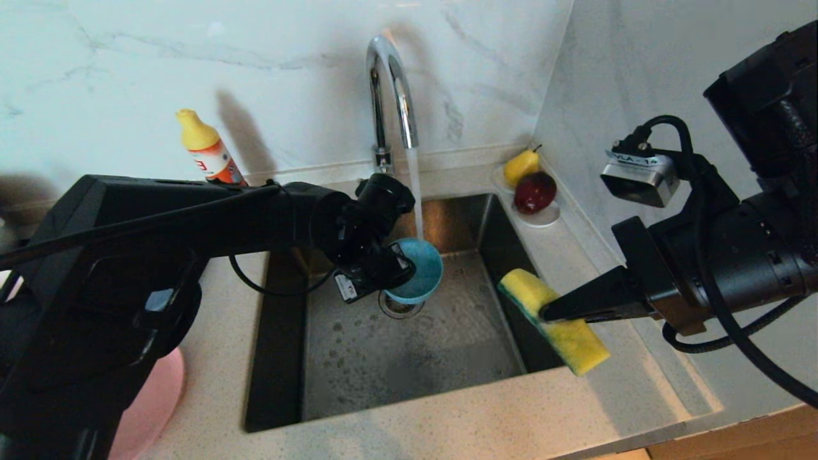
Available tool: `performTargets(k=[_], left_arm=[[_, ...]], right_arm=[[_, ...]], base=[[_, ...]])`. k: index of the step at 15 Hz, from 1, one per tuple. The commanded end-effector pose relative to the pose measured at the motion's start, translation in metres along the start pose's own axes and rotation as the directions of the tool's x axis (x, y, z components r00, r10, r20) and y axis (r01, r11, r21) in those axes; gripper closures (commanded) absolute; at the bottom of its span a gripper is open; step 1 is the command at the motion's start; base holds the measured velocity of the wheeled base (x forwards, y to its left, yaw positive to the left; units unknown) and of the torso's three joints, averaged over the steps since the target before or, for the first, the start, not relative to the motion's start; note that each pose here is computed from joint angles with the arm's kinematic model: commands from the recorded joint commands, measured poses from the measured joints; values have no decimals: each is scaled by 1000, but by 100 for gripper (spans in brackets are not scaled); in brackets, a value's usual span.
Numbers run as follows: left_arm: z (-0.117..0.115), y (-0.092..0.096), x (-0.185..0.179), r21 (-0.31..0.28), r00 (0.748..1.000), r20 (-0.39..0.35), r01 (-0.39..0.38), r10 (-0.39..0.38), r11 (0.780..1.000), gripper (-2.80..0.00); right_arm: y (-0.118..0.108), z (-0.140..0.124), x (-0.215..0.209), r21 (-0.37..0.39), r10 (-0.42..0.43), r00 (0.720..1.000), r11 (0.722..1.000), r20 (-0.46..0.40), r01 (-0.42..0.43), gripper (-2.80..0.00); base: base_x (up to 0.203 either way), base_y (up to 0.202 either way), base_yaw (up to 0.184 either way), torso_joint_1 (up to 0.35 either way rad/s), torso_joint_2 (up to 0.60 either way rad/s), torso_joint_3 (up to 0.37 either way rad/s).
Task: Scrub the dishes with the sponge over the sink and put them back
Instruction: Wash the bowl
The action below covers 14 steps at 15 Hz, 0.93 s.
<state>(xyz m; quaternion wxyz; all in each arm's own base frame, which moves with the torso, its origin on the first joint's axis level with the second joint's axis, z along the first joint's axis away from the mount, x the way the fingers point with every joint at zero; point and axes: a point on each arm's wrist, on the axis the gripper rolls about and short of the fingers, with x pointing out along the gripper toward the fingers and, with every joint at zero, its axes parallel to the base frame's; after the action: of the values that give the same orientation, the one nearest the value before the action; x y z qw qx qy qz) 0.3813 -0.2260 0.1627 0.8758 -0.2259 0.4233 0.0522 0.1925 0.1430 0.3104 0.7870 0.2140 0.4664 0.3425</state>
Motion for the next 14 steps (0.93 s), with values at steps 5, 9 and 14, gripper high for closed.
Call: performTargets(k=[5, 9, 14], left_arm=[[1, 3, -7, -9, 1000, -1, -12, 12, 1000, 0], [9, 9, -41, -16, 998, 65, -14, 15, 1000, 0], [16, 32, -109, 13, 976, 216, -43, 39, 999, 0]], right_arm=[[-2, 0, -2, 10, -4, 1000, 1000, 1, 4, 0], [-3, 1, 2, 16, -9, 1000, 1000, -8, 9, 0], [-7, 2, 10, 27, -11, 999, 1000, -35, 12, 0]], base=[[0, 0, 0, 0, 0, 0], [0, 0, 0, 0, 0, 0], [0, 0, 0, 0, 0, 0]])
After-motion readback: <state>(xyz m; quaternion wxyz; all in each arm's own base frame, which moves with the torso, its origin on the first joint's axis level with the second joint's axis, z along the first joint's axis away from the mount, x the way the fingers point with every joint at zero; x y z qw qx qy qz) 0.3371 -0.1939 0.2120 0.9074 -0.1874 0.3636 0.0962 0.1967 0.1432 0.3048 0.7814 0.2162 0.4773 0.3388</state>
